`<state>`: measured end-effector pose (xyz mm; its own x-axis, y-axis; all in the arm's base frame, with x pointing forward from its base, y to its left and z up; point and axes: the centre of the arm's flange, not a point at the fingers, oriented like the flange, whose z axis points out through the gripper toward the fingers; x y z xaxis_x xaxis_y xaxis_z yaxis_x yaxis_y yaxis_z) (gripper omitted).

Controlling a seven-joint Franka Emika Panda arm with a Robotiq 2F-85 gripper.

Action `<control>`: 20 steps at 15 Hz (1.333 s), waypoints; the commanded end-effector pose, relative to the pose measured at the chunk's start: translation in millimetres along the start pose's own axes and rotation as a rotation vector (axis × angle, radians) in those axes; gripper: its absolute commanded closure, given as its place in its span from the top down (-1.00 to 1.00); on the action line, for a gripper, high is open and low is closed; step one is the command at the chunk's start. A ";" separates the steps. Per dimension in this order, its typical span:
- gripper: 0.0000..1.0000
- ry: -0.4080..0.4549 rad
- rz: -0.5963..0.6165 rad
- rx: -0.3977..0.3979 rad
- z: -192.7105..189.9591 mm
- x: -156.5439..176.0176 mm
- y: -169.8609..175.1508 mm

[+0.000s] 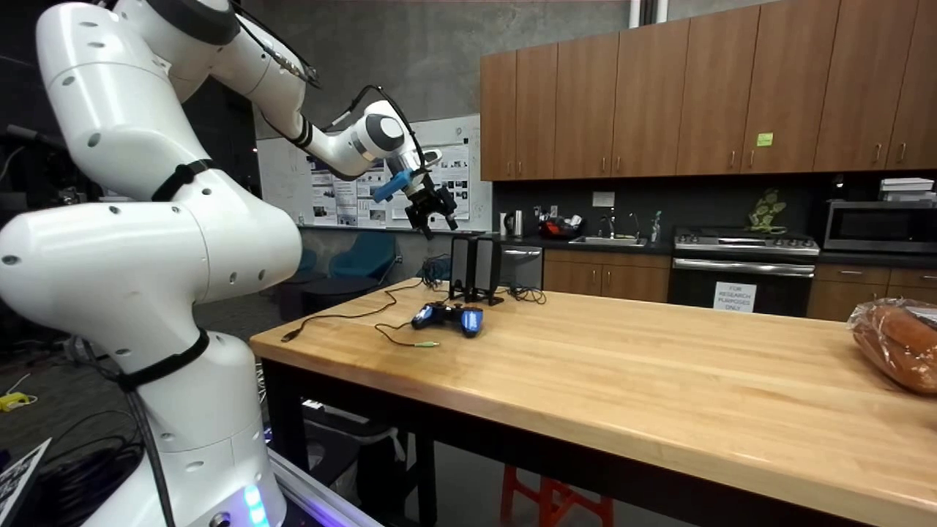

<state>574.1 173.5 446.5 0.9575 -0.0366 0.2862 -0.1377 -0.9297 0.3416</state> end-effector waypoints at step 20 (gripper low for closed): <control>1.00 -0.177 -0.038 -0.028 88.0 6.5 -19.1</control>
<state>586.2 158.4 372.7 0.9916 -0.0511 0.1191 -0.0904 -0.9310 0.3536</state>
